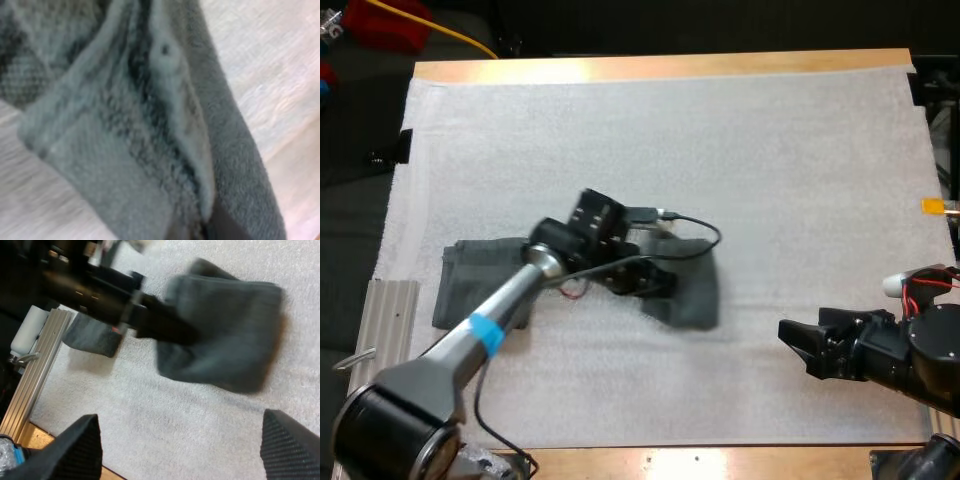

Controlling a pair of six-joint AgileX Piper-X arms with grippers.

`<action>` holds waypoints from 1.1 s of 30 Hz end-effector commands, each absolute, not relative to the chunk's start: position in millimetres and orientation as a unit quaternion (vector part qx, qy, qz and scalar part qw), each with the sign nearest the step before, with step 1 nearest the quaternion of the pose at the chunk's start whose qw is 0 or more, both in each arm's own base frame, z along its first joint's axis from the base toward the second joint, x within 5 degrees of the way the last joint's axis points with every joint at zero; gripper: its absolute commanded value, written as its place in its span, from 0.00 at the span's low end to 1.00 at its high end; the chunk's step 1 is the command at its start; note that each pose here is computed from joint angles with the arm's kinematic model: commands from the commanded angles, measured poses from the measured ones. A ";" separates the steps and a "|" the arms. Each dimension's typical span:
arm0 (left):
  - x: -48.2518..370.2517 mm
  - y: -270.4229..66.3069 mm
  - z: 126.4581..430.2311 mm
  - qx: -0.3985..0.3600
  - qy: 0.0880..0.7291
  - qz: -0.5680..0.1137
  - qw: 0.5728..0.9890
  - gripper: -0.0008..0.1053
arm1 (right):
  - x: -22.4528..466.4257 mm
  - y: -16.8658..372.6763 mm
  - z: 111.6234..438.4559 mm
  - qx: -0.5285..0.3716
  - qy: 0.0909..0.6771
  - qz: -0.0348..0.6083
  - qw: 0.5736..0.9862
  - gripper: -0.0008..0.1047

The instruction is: Pick towel from pile, fold and stack

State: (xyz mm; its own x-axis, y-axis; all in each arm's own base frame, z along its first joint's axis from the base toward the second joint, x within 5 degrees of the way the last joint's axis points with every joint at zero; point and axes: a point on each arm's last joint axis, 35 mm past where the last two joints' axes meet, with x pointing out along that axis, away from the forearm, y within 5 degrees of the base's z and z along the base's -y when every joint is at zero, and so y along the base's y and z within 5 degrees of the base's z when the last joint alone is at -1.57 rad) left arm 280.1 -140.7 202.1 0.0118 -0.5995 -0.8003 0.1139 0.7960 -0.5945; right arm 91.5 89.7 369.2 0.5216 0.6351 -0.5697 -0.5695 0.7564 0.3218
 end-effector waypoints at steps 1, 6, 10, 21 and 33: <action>279.3 -131.5 212.9 -0.161 0.649 -0.256 0.698 0.01 | 90.6 89.1 370.5 0.046 0.343 0.348 0.871 0.63; 279.5 -98.3 239.8 -0.094 0.655 -0.214 0.719 0.01 | 90.6 89.1 370.5 0.046 0.343 0.348 0.871 0.63; 279.0 -75.2 258.0 -0.053 0.657 -0.178 0.731 0.01 | 90.6 89.1 370.5 0.046 0.343 0.348 0.871 0.63; 274.7 -15.0 264.3 -0.024 0.682 -0.069 0.727 0.01 | 90.6 89.1 370.5 0.046 0.343 0.348 0.871 0.63; 273.9 33.9 263.8 -0.040 0.679 0.018 0.733 0.01 | 90.6 89.1 370.5 0.046 0.343 0.348 0.871 0.63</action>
State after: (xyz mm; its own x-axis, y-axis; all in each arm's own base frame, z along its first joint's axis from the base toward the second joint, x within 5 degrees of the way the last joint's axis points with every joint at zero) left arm 273.6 33.4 260.0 0.0599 -0.0452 -0.9972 -0.0893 0.9947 -0.0504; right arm 91.5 89.7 369.2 0.5216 0.6351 -0.5697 -0.5695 0.7564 0.3218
